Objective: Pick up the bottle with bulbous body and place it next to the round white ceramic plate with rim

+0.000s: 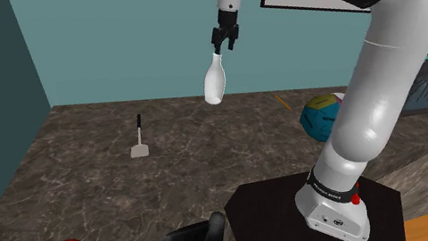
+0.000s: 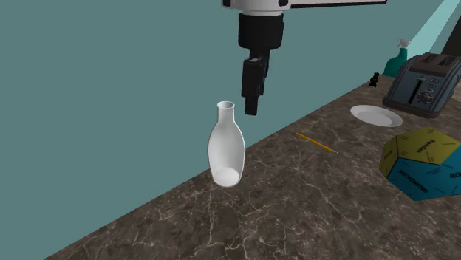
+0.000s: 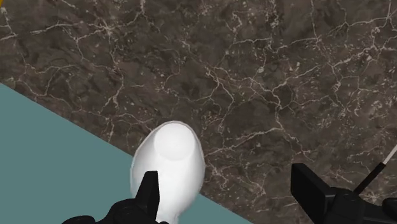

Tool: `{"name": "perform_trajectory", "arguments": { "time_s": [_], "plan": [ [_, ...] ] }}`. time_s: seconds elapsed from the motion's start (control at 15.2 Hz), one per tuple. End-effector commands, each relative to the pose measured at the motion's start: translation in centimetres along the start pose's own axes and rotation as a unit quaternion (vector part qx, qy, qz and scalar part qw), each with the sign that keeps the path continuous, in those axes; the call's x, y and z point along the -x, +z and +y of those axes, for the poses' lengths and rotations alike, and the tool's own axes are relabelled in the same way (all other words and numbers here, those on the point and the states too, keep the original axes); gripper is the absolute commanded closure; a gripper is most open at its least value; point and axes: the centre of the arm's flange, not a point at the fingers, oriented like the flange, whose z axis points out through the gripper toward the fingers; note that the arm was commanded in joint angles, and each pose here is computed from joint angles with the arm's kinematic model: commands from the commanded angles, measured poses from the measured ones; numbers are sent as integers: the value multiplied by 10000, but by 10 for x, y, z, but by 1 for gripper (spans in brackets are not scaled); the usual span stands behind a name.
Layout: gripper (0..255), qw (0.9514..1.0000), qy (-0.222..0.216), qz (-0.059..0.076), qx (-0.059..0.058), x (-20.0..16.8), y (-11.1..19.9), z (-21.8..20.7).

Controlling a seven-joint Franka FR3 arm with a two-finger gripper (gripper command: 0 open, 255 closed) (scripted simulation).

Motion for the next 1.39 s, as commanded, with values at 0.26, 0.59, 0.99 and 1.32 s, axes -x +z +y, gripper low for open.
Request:
{"name": "perform_trajectory", "arguments": {
  "time_s": [0.26,0.59,0.99,1.32],
  "plan": [
    [0,9999,116,-11,-99,-63,25,52],
    [0,9998,148,-13,-125,-78,47,65],
    [0,9998,148,-13,-125,-78,71,64],
    [0,9998,148,-13,-125,-78,71,64]
  ]
}}
